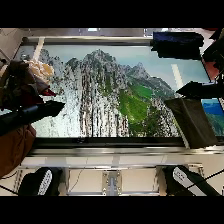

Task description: Fold the shirts.

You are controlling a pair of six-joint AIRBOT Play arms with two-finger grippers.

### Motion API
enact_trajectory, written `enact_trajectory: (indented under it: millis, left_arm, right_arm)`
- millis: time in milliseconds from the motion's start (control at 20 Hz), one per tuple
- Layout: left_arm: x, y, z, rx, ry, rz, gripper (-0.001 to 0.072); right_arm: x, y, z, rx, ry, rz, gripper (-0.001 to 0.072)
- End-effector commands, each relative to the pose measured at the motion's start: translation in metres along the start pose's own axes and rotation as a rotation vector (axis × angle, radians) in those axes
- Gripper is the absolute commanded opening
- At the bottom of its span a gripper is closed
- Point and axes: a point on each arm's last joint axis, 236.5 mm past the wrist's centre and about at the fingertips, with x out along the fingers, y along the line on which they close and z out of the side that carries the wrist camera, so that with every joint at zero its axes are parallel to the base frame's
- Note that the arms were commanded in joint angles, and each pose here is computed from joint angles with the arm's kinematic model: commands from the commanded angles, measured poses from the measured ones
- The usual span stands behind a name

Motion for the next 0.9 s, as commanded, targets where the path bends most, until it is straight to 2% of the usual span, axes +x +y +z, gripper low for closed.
enact_trajectory:
  millis: [0,850]
  left_arm:
    - [-0.0001,-0.0001,0.0002,0.001,0.0,0.0,0.0607]
    - [0.0059,0.0065,-0.0036,-0.012,0.023,0.01,0.0607]
  right_arm:
    - [-0.0003,-0.0001,0.0004,0.001,-0.001,0.0,0.0346]
    - [-0.0003,-0.0017,0.0056,0.0,-0.024,-0.008,0.0346]
